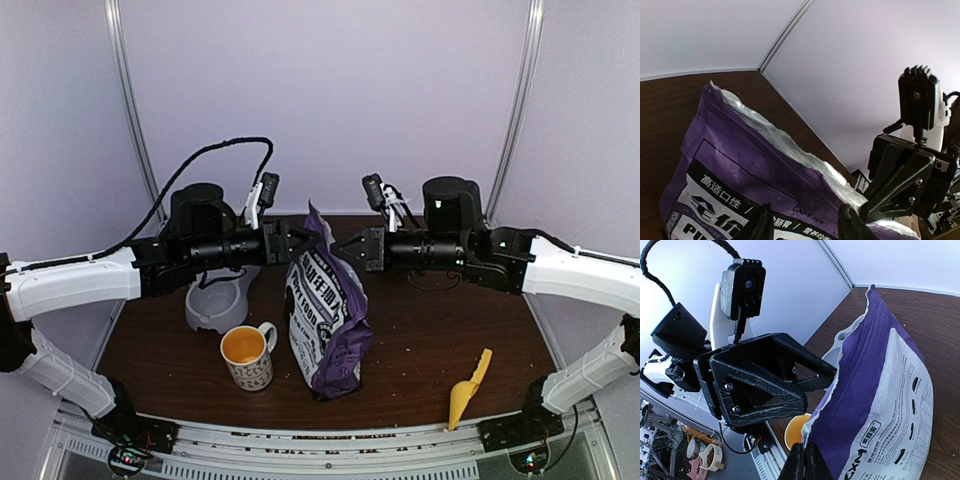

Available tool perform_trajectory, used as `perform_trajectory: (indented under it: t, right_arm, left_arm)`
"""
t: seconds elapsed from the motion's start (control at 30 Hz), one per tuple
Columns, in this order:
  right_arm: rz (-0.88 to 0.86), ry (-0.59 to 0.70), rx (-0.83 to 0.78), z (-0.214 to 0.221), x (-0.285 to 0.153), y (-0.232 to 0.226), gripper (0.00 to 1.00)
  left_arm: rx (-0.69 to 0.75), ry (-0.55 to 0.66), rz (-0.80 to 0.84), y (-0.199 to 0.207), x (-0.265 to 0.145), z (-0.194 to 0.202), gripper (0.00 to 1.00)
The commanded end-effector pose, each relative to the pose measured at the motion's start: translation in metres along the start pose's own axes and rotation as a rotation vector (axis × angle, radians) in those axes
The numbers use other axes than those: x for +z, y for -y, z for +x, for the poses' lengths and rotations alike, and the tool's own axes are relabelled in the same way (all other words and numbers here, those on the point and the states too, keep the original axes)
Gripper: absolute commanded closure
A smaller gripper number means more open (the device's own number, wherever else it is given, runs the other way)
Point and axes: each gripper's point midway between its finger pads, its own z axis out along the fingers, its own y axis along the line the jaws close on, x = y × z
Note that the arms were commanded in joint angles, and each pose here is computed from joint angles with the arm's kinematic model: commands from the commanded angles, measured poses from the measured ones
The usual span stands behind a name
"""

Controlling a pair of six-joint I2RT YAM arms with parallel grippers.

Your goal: Serve the pet food

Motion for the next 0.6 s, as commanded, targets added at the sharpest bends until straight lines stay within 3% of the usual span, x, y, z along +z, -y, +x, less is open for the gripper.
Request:
perform_trajectory:
  t: [0.0,0.23,0.57]
  right_arm:
    - [0.006,-0.003,0.005,0.0054,-0.0063,-0.0016,1.00]
    - [0.015,0.002,0.010,0.0049,-0.0059,0.0010,1.00]
    - [0.007,0.003,0.012,0.0053,-0.0062,-0.0006,1.00]
  left_arm:
    - [0.009,0.014,-0.006,-0.0029,0.0035,0.0003,0.55]
    - [0.012,0.013,-0.002,-0.0030,0.0035,0.0010,0.56]
    - [0.014,0.011,0.002,-0.0017,0.0060,-0.0005,0.43]
